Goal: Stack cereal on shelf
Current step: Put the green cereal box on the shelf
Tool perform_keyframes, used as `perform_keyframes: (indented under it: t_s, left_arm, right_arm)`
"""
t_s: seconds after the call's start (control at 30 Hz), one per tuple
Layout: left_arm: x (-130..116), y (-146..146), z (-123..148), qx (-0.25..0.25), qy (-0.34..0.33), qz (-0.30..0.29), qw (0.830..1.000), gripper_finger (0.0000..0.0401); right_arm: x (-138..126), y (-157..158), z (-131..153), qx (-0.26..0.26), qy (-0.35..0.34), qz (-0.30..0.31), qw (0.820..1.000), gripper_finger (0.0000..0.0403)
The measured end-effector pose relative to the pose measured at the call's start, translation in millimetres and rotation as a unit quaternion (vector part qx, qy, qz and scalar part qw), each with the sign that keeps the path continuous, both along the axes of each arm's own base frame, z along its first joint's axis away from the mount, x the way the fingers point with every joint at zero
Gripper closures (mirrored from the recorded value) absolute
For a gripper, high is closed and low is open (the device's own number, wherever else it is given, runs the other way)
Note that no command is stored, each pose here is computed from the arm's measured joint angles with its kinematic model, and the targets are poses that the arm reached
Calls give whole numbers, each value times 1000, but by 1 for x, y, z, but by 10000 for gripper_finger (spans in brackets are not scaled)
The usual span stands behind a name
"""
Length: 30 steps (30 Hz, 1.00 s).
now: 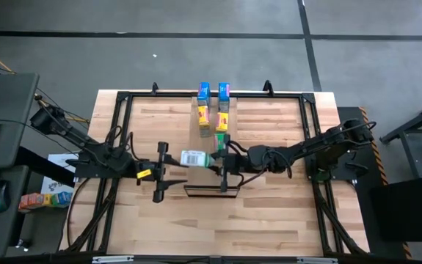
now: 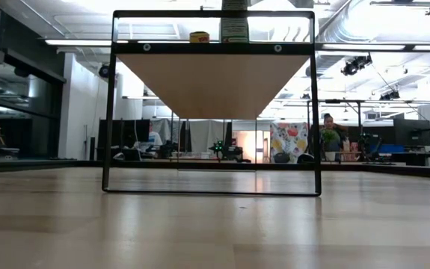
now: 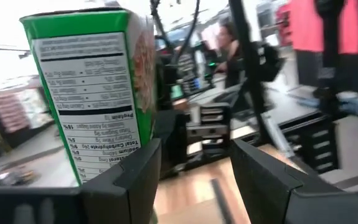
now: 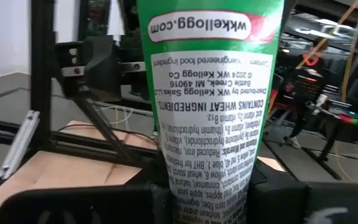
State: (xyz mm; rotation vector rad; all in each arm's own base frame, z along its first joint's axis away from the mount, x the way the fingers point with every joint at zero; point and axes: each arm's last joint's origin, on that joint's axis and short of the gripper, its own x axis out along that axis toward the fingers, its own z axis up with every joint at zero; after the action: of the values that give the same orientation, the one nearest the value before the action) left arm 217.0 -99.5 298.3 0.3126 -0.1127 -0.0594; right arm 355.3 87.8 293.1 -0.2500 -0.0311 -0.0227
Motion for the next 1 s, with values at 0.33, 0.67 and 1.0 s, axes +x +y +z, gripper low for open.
perform_keyframes:
  t_s: [0.33,0.67,1.0]
  left_arm:
    - [-17,-8,9,14,-11,67,998,213]
    - [-13,-10,4,24,0,101,995,213]
    - [0,1,1,15,-11,102,995,213]
  right_arm:
    - [0,0,-2,-11,10,-22,1000,342]
    - [0,0,-1,-15,3,-26,1000,342]
    - [0,1,-2,-16,8,-15,1000,342]
